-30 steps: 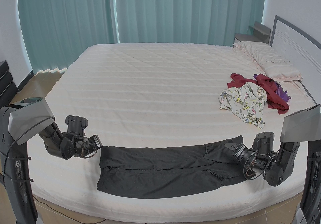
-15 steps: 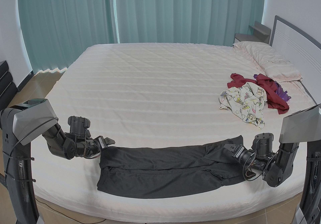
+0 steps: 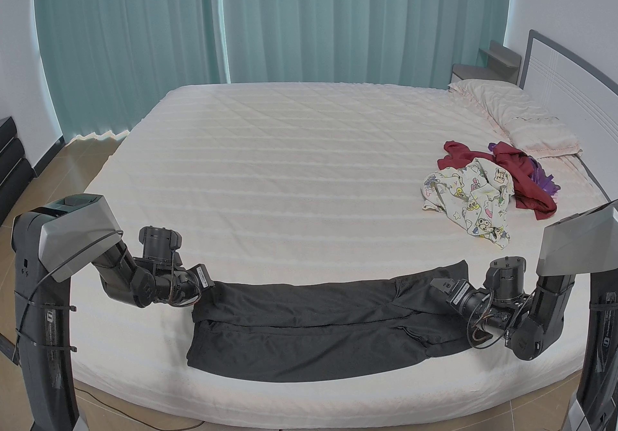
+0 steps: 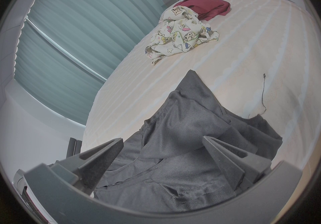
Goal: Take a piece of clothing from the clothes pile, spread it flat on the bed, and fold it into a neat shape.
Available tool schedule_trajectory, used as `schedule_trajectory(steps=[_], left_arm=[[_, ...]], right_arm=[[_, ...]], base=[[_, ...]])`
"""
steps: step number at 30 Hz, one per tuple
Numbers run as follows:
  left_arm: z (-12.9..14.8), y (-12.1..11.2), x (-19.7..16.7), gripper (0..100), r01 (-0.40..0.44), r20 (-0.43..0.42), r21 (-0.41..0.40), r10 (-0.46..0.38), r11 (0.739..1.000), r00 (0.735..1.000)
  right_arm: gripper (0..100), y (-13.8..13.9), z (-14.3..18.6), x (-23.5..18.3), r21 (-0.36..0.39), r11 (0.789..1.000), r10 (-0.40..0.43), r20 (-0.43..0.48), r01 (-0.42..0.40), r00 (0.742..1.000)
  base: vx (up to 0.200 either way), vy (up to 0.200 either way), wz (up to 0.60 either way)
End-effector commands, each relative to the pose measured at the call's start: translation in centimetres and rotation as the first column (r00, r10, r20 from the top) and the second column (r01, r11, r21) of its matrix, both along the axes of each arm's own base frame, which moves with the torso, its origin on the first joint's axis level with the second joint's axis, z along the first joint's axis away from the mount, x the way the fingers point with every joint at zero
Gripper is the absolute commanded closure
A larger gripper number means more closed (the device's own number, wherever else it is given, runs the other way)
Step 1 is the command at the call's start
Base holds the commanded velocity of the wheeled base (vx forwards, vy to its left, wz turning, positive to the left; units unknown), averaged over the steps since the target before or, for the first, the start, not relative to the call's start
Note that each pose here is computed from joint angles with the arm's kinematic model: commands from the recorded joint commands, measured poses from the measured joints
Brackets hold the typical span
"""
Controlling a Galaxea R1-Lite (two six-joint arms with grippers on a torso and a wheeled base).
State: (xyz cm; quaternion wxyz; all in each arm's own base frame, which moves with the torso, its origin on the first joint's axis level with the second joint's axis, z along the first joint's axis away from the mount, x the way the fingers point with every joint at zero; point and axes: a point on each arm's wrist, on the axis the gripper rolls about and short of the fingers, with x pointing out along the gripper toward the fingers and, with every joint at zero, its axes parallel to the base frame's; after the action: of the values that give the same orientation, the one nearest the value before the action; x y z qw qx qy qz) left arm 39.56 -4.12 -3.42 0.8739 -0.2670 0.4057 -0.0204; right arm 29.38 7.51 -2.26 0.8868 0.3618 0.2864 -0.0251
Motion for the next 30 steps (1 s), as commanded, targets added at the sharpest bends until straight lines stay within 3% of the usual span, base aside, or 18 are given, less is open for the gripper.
schedule_trajectory(steps=[1, 15, 30], left_arm=[[-0.2, 0.1, 0.1, 100, -0.008, -0.004, 0.003, 0.008, 1.0, 1.0], [1.3, 1.1, 0.8, 100, -0.093, 0.06, 0.049, 0.09, 0.995, 0.994], [1.1, 1.5, 0.8, 100, -0.103, 0.051, 0.051, 0.1, 0.993, 0.994]], right_arm=[[0, 0.0, -0.1, 0.0, -0.001, 1.0, 0.001, -0.003, -0.001, 1.0], [0, 0.0, -0.1, 0.0, -0.002, 1.0, -0.002, -0.003, 0.002, 1.0], [0, -0.4, -0.5, 0.3, -0.007, 1.0, -0.013, -0.01, 0.013, 1.0]], base=[[0.0, 0.0, 0.0], [0.0, 0.0, 0.0], [0.0, 0.0, 0.0]])
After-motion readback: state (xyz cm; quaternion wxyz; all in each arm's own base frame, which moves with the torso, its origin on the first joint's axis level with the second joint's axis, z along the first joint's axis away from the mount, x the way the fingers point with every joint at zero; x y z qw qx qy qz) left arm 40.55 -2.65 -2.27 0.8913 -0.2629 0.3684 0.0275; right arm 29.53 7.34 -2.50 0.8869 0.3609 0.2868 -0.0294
